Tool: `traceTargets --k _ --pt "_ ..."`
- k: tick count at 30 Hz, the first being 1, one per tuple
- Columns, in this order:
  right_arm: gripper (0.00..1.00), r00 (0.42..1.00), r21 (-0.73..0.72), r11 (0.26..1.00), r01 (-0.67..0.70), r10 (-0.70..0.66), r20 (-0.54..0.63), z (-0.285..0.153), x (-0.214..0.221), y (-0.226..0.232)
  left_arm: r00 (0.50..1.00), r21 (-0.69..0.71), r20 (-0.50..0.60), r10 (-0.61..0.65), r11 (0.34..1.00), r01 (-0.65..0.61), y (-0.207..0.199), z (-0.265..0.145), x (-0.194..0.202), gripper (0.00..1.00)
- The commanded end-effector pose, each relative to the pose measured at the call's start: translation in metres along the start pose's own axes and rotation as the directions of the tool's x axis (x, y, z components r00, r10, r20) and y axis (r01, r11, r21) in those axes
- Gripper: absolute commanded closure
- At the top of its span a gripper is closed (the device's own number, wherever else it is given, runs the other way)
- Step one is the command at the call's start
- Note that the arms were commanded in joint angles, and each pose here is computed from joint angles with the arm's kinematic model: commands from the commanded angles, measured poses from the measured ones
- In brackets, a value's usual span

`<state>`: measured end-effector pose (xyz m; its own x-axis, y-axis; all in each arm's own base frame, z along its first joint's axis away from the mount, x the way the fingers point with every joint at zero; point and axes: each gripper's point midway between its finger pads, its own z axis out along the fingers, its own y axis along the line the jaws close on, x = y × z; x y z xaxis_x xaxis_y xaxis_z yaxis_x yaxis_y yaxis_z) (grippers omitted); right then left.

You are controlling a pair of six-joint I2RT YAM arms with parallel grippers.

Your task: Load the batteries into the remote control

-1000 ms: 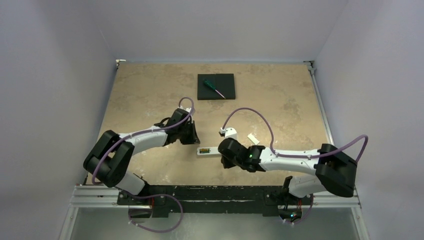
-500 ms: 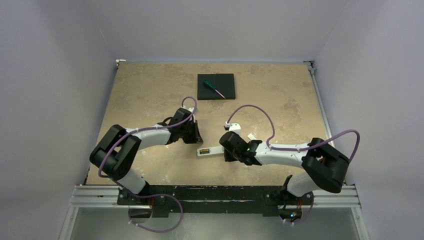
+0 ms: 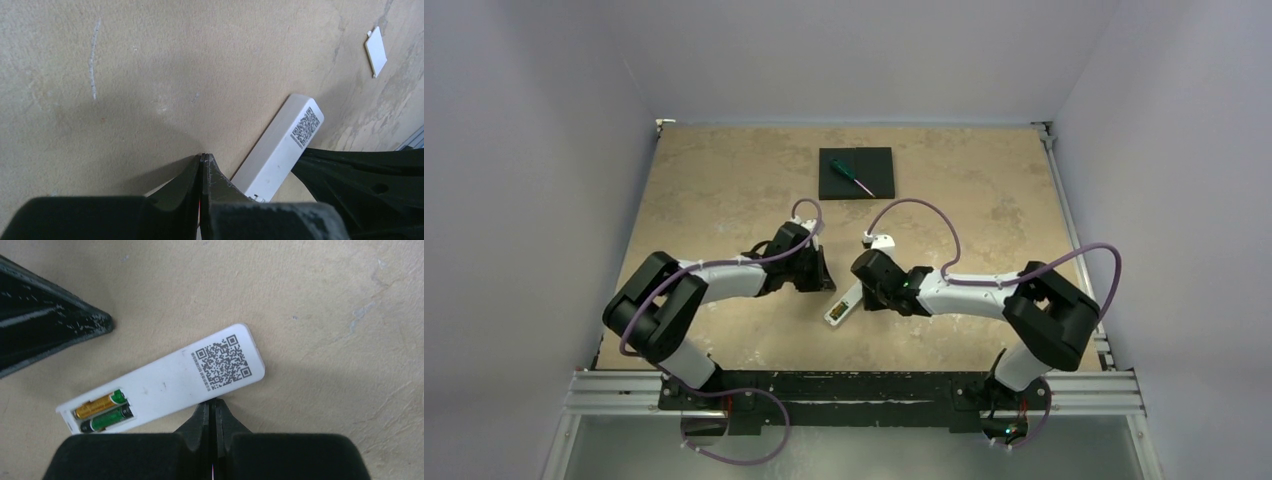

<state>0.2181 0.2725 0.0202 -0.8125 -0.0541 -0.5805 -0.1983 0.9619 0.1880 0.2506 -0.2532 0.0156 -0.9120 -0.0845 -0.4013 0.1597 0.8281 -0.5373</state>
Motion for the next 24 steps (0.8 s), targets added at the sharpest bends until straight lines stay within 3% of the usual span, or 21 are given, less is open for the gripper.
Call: traceTargets --k 1,24 --pt "1.0 0.999 0.027 1.0 0.011 -0.012 0.046 0.005 -0.02 0.002 0.997 -0.042 -0.075 0.005 0.999 -0.008 0.015 -0.002 0.035 1.0" --pt "1.0 0.995 0.058 0.994 0.089 -0.091 0.043 0.021 -0.049 0.022 0.997 -0.019 -0.077 -0.025 1.0 0.024 0.011 -0.032 0.081 1.0"
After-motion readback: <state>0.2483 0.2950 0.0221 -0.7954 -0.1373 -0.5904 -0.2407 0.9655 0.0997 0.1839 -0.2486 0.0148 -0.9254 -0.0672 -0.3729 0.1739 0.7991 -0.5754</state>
